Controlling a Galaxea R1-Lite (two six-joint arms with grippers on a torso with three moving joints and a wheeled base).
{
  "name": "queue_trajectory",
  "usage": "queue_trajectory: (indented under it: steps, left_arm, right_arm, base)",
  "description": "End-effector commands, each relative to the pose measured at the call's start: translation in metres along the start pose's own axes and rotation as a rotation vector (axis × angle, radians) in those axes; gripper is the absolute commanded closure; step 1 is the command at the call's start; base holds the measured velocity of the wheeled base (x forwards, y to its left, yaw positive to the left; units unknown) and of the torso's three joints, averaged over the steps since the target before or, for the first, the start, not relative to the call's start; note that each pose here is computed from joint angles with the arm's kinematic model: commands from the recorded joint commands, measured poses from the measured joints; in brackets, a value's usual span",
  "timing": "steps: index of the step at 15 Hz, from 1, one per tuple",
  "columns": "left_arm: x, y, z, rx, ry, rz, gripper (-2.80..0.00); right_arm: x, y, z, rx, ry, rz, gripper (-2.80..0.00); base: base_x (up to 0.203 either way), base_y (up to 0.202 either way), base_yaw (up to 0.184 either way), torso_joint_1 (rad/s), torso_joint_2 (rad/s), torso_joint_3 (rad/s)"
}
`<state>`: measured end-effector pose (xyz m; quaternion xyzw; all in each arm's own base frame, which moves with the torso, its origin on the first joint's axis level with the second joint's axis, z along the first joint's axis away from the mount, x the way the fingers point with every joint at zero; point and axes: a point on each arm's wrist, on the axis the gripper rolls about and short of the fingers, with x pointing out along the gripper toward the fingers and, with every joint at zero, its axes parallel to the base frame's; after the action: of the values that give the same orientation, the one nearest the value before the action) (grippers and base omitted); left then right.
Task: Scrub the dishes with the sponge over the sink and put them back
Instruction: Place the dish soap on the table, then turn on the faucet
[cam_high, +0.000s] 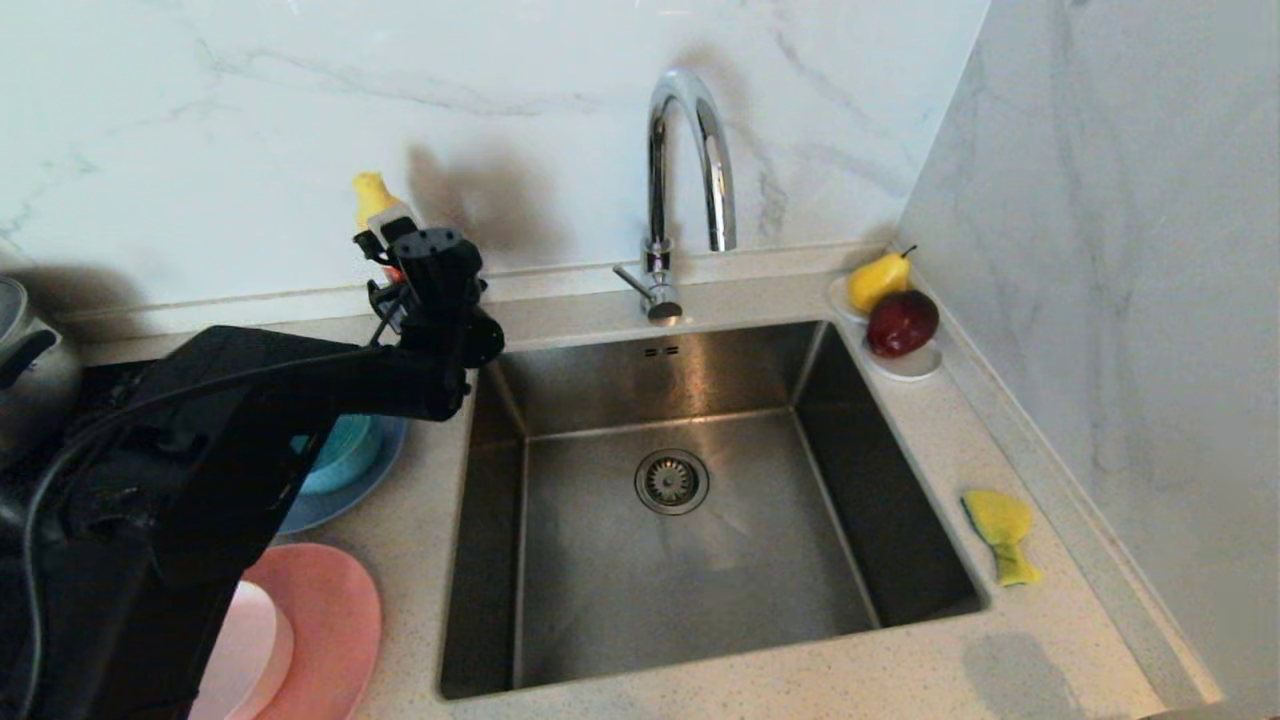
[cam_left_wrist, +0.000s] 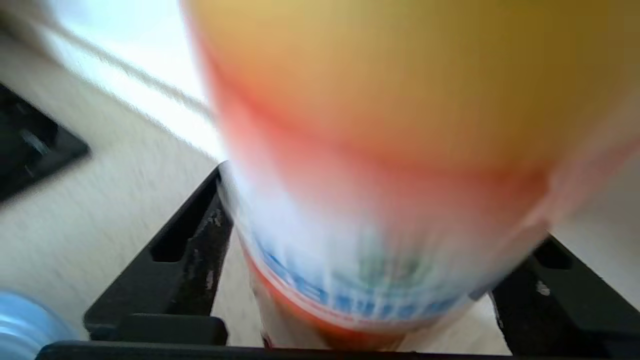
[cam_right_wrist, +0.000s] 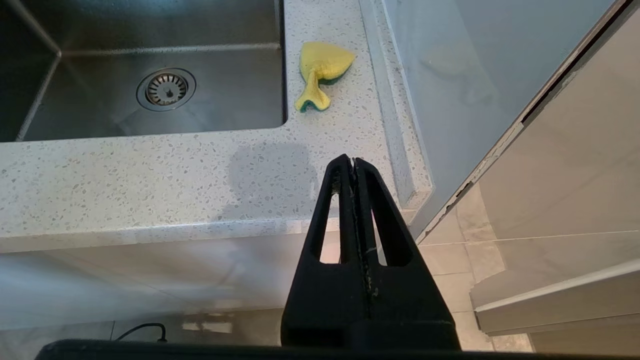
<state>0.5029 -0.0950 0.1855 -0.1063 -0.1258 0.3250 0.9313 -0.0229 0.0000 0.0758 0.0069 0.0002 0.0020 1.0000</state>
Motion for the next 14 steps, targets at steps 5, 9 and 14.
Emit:
queue_trajectory:
  steps: [5,9,14]
  left_arm:
    - [-0.021,0.016,0.121,-0.105,-0.087,-0.009,-2.80]
    - [-0.036,0.026,0.164,-0.115,-0.096,-0.016,-2.80]
    - [-0.058,0.048,0.237,-0.131,-0.113,-0.027,0.00]
  right_arm:
    - [0.000,0.000,0.000,0.000,0.000,0.001,0.00]
    - [0.000,0.000,0.000,0.000,0.000,0.001,0.00]
    - [0.000,0.000,0.000,0.000,0.000,0.001,0.00]
  base:
    - [0.000,0.000,0.000,0.000,0.00,0.000]
    - [0.000,0.000,0.000,0.000,0.00,0.000]
    - [0.000,0.000,0.000,0.000,0.00,0.000]
